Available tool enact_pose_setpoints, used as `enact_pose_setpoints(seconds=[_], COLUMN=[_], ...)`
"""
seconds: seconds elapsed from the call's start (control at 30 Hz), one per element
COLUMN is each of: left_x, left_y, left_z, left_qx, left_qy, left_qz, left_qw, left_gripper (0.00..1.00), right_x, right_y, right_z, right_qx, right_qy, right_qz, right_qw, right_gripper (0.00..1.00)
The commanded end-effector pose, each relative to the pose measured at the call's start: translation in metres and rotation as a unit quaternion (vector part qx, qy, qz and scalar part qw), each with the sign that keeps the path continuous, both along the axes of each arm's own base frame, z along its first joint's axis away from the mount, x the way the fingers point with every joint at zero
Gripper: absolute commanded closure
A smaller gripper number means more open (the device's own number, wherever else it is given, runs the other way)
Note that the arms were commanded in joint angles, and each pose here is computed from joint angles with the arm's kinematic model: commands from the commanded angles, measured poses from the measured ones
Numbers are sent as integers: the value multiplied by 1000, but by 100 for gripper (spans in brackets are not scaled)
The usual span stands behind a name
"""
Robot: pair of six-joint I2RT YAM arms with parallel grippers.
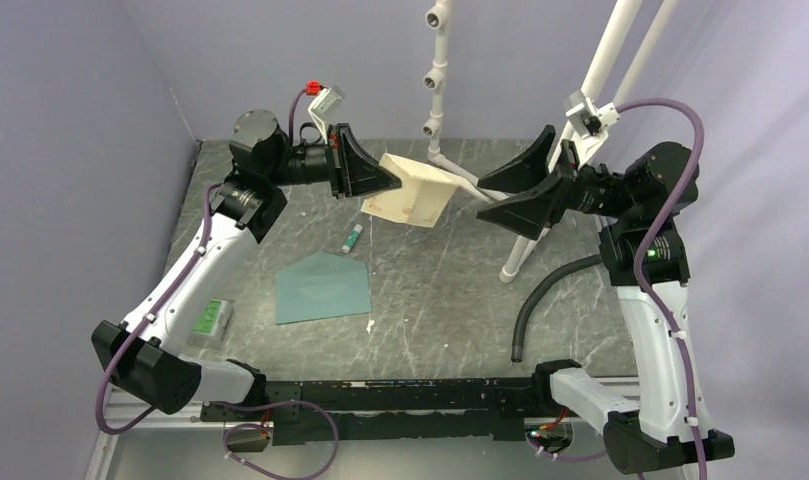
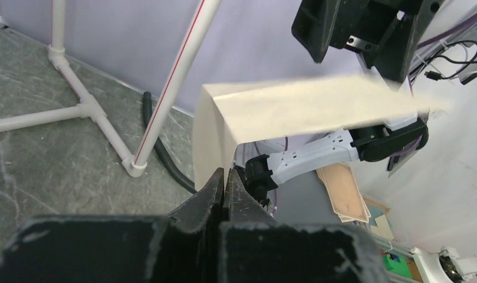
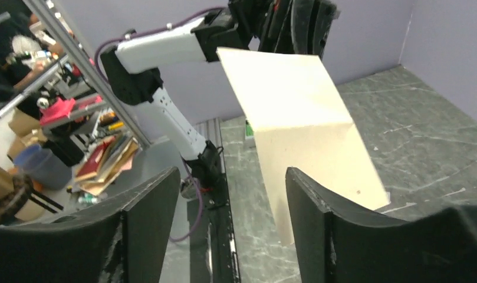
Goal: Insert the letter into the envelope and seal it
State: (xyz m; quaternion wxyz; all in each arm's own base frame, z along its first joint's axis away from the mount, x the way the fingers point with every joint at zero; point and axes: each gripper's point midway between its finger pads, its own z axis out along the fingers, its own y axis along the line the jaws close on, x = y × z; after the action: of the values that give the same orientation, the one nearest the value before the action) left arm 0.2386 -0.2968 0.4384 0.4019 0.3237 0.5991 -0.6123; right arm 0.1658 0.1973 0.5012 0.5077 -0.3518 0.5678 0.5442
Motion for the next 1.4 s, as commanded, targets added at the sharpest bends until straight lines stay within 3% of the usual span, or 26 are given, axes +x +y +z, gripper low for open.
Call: enact_pose_setpoints(seconds=[0.0,0.3,0.47,0.73,0.87,0.93,1.0,1.13,1.23,1.3,1.37], left_x=[-3,-12,-50,-75,-79,-81,-84,-85,-83,-75,-54], left_y=[5,8,15,26,28,29,30,31,30,28,26], left_z=[19,3,1,1,-1,-1,0,3,4,2,-5], left_qx=[-23,16,19,21,23,23,22,21,23,30,62], left_qy=[-29,-51,-61,-75,-72,-69,-70,-74,-70,-62,-62], left_qz=[1,-33,-154,-212,-218,-225,-230,-227,-219,-194,-113], left_qw=[999,998,986,974,973,972,970,971,973,979,990], left_gripper=[98,98,98,98,97,98,97,97,95,65,42], right_x=[-23,20,31,30,-6,-16,-16,-18,-18,-17,-12], right_y=[-2,-12,5,55,62,61,60,62,65,64,63], right_z=[-10,17,-4,-70,-71,-75,-79,-81,-77,-72,-70], right_qx=[-33,14,-26,-163,-161,-162,-170,-170,-158,-150,-149], right_qy=[-53,-27,-25,-9,-29,-39,-36,-29,-36,-45,-50], right_qz=[34,-116,-122,-40,69,93,94,108,109,98,76], right_qw=[997,993,992,986,984,982,980,979,981,983,985], right_gripper=[25,31,14,12,18,25,39,77,100,100,100])
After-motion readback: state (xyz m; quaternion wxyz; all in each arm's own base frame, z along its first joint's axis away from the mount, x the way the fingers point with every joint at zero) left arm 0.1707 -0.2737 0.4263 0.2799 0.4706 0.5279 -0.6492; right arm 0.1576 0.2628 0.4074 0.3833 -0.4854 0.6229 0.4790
